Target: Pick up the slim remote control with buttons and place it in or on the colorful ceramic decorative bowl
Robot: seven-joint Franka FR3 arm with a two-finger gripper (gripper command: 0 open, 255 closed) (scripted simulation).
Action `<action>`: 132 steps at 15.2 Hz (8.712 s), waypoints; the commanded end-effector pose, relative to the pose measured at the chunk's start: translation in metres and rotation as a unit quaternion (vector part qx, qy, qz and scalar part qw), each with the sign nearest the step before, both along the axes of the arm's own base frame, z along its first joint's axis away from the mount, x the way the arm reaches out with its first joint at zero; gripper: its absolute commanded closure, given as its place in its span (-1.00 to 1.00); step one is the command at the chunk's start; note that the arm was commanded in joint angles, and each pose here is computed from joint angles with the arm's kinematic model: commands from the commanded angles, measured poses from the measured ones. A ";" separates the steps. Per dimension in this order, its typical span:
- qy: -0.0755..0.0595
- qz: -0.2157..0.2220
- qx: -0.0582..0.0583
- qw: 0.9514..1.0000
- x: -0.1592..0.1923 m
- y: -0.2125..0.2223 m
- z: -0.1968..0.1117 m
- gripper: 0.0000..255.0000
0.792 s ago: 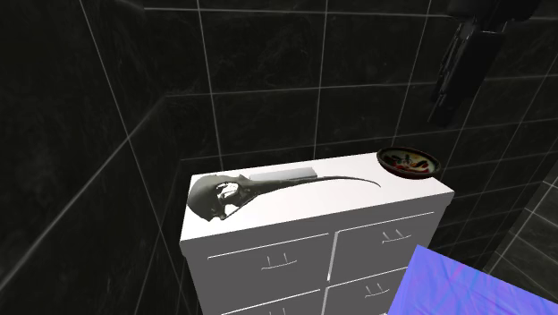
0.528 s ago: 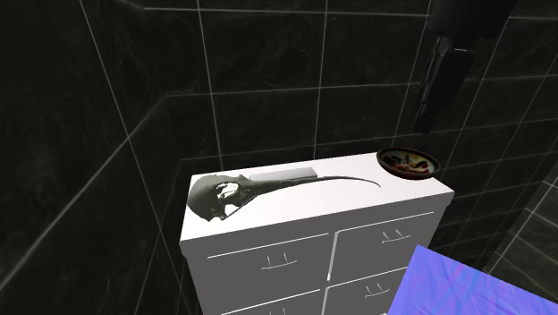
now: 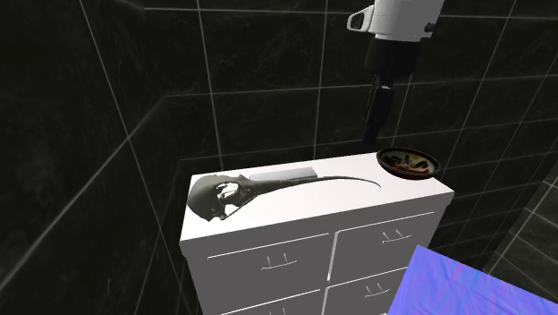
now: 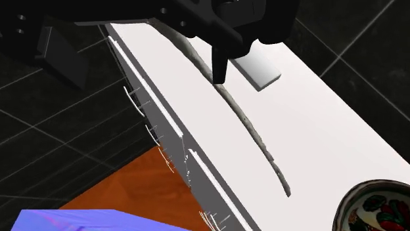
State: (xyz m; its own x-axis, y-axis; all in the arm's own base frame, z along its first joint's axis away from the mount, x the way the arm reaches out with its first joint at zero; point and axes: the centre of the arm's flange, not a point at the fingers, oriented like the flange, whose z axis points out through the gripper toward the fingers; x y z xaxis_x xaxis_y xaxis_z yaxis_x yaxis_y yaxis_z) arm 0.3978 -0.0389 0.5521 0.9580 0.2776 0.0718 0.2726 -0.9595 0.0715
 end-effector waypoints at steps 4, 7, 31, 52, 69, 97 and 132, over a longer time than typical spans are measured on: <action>0.009 0.045 0.001 0.999 0.052 -0.025 -0.040 -1.00; 0.015 0.071 0.002 0.997 0.084 -0.036 -0.063 -1.00; 0.043 0.202 0.006 0.978 0.247 -0.065 -0.226 -1.00; 0.043 0.202 0.006 0.978 0.247 -0.065 -0.205 1.00; 0.043 0.202 0.006 0.978 0.247 -0.065 -0.115 1.00; 0.043 0.202 0.006 0.978 0.003 -0.288 -0.103 1.00; 0.043 0.202 0.006 0.978 -0.054 -0.339 -0.135 -1.00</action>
